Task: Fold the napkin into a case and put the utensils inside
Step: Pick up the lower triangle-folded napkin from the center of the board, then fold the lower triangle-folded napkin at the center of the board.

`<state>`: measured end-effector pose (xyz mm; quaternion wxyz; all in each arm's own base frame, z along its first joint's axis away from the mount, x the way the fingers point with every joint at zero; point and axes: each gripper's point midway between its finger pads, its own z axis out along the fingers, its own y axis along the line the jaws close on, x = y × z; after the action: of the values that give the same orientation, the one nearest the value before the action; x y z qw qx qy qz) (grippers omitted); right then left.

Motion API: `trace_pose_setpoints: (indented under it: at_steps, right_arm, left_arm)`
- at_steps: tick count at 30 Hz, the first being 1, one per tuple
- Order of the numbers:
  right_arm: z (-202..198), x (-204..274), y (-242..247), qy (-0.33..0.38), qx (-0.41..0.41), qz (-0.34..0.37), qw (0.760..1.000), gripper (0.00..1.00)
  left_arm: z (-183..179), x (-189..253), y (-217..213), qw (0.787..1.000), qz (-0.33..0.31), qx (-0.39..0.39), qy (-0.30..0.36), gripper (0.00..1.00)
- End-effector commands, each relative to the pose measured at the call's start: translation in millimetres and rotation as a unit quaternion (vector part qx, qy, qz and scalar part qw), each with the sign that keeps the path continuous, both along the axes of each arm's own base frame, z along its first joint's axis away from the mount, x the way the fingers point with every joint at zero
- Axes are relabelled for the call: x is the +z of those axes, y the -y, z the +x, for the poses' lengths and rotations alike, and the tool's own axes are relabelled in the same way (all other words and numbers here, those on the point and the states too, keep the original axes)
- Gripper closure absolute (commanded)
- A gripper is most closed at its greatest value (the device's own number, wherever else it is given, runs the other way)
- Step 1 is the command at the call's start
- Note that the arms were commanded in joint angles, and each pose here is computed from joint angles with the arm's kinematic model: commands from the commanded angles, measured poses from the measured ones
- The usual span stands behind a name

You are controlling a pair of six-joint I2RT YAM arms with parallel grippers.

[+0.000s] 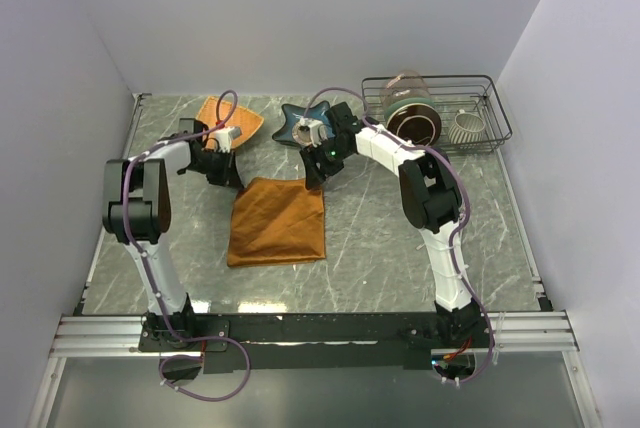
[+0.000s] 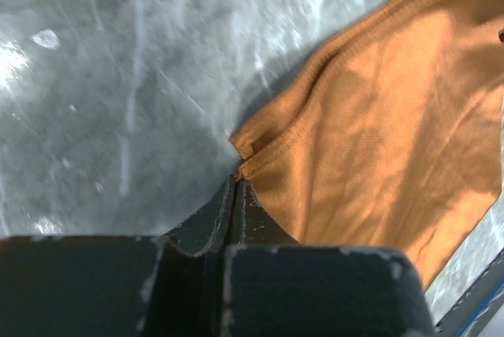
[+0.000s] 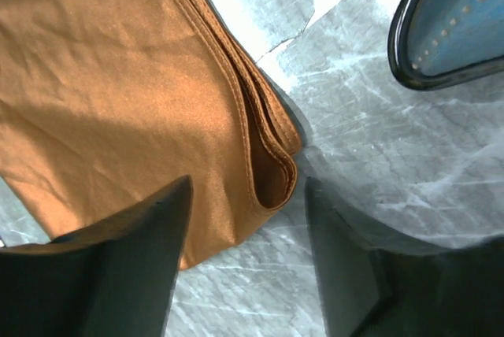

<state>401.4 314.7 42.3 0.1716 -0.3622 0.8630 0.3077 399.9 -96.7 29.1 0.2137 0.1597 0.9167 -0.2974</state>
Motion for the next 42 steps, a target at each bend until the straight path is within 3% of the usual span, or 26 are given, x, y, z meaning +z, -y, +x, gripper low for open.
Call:
trace_pose_setpoints:
  at_steps: [1,2,8,13,17,22,30,34,42]
  right_arm:
    - [12.1,50.9,3.3,0.045,-0.005,0.020,0.999,0.26]
    - [12.6,53.7,4.7,0.046,-0.007,0.021,0.999,0.21]
    - [20.1,72.9,20.0,0.033,-0.034,0.033,0.998,0.18]
    - [24.2,78.3,29.2,0.030,-0.048,0.034,0.998,0.17]
    - [24.6,81.7,33.4,0.028,-0.050,0.035,0.998,0.09]
    - [23.5,84.1,34.8,0.027,-0.048,0.036,0.998,0.09]
    - [20.9,80.2,32.9,0.015,-0.040,0.044,0.998,0.17]
    - [21.3,80.2,31.7,0.014,-0.034,0.045,0.998,0.29]
    - [19.7,82.7,32.6,0.020,-0.026,0.045,0.998,0.43]
  left_arm:
    - [4.6,41.7,4.1,0.993,0.002,-0.054,0.104,0.99]
    - [4.5,44.3,4.4,0.991,0.002,-0.061,0.115,0.99]
    - [2.7,56.2,5.3,0.977,0.013,-0.121,0.176,0.99]
    - [-2.3,58.6,8.1,0.970,0.008,-0.154,0.187,0.99]
    - [-20.1,59.5,24.6,0.957,-0.006,-0.218,0.192,0.99]
    - [-56.2,47.4,32.1,0.938,-0.004,-0.294,0.186,0.99]
    - [-89.3,35.8,27.7,0.913,0.011,-0.363,0.187,0.99]
    - [-99.0,39.1,24.1,0.902,0.009,-0.385,0.196,0.99]
    - [-102.0,60.1,21.4,0.884,-0.012,-0.406,0.231,0.99]
